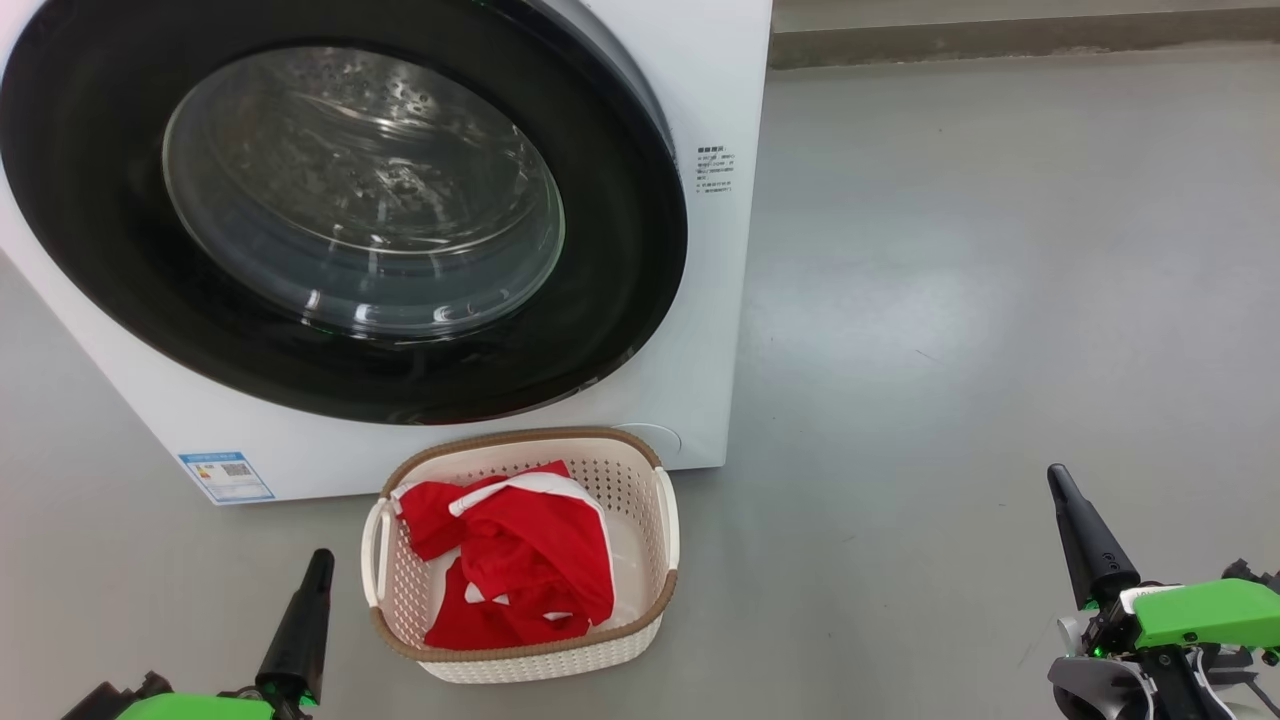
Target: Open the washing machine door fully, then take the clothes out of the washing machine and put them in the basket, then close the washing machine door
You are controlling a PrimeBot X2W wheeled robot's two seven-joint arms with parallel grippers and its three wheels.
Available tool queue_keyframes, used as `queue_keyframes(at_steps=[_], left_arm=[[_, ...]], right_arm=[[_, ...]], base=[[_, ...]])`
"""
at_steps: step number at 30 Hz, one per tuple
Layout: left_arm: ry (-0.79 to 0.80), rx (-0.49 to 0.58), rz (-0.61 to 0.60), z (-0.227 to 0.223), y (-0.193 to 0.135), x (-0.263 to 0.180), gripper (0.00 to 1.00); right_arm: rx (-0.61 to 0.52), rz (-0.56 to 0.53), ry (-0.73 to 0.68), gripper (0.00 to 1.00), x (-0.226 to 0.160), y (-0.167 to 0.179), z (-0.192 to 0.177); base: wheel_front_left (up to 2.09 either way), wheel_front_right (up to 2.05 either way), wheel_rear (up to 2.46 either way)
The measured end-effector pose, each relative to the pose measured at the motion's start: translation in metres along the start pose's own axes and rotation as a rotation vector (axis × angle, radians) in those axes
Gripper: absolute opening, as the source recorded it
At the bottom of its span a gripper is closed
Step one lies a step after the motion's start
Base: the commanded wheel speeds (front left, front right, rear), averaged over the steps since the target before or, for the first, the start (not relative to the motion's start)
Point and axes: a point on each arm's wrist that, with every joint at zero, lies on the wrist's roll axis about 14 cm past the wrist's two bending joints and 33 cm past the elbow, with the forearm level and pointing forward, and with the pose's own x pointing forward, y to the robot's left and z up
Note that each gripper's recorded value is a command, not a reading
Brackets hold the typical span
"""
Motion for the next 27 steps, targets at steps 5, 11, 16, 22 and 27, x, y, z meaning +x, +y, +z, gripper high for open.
queue_keyframes(at_steps=[5,11,16,22,27], left_arm=[[0.000,-0.001,0.000,0.0001,0.0000,0.0000,0.00],[0.000,-0.001,0.000,0.0001,-0.0001,0.0000,0.00],[0.000,-0.001,0.000,0.0001,-0.0001,0.0000,0.00],[0.000,-0.001,0.000,0.0001,-0.0001,0.0000,0.00],[0.000,-0.001,0.000,0.0001,-0.0001,0.0000,0.00]], right_arm=[[0.000,0.000,0.000,0.00,0.0000,0.0000,0.0001],[0.000,0.000,-0.001,0.00,0.0000,0.0000,0.0002],[0.000,0.000,-0.001,0.00,0.0000,0.0000,0.0003],[0.000,0.000,-0.001,0.00,0.0000,0.0000,0.0004],[0.000,0.000,-0.002,0.00,0.0000,0.0000,0.0005]], base=[[0.00,0.00,0.00],[0.00,0.00,0.00],[0.00,0.00,0.00],[0.00,0.00,0.00],[0.00,0.00,0.00]])
